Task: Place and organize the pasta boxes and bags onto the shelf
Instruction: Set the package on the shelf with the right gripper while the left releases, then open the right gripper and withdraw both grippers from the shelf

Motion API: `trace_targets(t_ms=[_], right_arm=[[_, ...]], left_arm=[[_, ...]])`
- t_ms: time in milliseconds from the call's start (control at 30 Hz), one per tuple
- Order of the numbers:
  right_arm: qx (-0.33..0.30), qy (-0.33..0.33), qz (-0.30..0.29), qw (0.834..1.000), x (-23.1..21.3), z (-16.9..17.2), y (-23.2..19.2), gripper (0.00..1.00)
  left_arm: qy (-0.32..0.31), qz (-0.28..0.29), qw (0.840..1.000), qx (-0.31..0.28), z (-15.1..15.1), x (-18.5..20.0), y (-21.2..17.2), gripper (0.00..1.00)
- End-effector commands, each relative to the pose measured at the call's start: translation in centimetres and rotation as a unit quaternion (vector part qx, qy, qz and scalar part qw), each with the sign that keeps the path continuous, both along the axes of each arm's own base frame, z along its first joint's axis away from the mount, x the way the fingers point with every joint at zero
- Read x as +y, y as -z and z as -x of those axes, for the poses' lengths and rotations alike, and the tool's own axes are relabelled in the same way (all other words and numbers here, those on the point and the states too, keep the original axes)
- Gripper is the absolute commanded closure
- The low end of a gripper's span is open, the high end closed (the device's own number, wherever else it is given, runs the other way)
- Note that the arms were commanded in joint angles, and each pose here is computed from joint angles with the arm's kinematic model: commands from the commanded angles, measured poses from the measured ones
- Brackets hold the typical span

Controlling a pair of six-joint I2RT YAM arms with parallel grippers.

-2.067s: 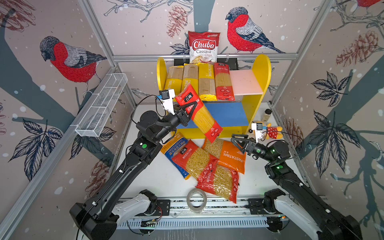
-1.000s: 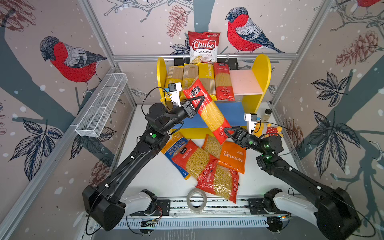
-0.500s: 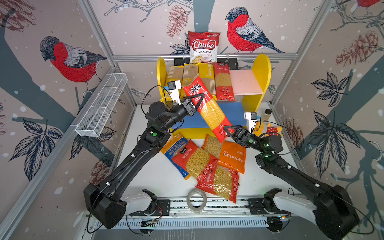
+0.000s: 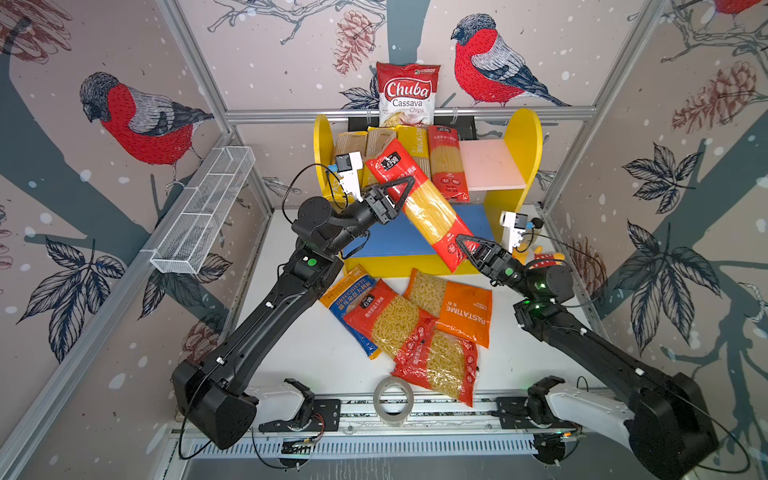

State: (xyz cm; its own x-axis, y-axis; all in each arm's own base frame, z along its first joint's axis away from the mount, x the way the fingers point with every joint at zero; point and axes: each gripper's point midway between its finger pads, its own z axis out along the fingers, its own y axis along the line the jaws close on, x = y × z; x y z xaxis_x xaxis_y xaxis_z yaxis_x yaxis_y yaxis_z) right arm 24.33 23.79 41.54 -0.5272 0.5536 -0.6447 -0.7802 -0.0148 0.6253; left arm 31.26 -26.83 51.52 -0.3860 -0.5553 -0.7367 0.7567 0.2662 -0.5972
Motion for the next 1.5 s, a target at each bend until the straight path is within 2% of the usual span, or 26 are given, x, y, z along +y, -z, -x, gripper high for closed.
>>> trace_targets(t_ms=[0, 133, 333, 533, 667, 900, 1133, 1267, 1400, 1467], right_arm=[[-0.013, 0.052, -0.090, 0.994, -2.8, -0.6, -4.7, 0.93], [0.008, 0.082, -0.106, 0.991, -3.7, -1.9, -6.5, 1.00], [0.029, 0.129, -0.135, 0.982, -5.6, -3.5, -8.3, 1.00], [0.091, 0.209, -0.167, 0.959, -8.8, -6.4, -8.6, 1.00], [0.154, 0.258, -0.141, 0.943, -9.6, -9.3, -8.0, 1.00], [0.212, 0.263, -0.119, 0.934, -8.8, -12.6, -6.6, 1.00], [0.236, 0.271, -0.119, 0.926, -8.0, -13.9, -6.5, 1.00], [0.266, 0.259, -0.125, 0.920, -7.1, -14.2, -5.4, 0.89], [0.273, 0.251, -0.129, 0.920, -6.2, -13.4, -5.0, 0.63], [0.274, 0.251, -0.126, 0.920, -6.2, -13.2, -4.9, 0.54]], left_arm=[[0.009, 0.011, 0.999, -0.039, 1.0, 0.1, -1.4, 0.34], [0.013, 0.011, 0.999, -0.037, 1.1, 0.0, -1.2, 0.29], [0.014, 0.008, 0.999, -0.034, 0.9, -0.2, -0.8, 0.27], [0.012, 0.001, 1.000, -0.021, 0.9, -0.1, 0.8, 0.28], [0.000, -0.010, 1.000, -0.002, 1.1, 0.1, 3.3, 0.28], [-0.007, -0.024, 0.999, 0.029, 1.7, 0.0, 6.8, 0.28], [-0.007, -0.039, 0.999, 0.032, 1.9, -0.7, 7.7, 0.28], [-0.007, -0.042, 0.998, 0.036, 1.8, -0.8, 8.1, 0.28], [-0.009, -0.046, 0.998, 0.038, 1.7, -0.9, 8.6, 0.28], [-0.011, -0.049, 0.998, 0.039, 1.7, -0.8, 8.8, 0.28]])
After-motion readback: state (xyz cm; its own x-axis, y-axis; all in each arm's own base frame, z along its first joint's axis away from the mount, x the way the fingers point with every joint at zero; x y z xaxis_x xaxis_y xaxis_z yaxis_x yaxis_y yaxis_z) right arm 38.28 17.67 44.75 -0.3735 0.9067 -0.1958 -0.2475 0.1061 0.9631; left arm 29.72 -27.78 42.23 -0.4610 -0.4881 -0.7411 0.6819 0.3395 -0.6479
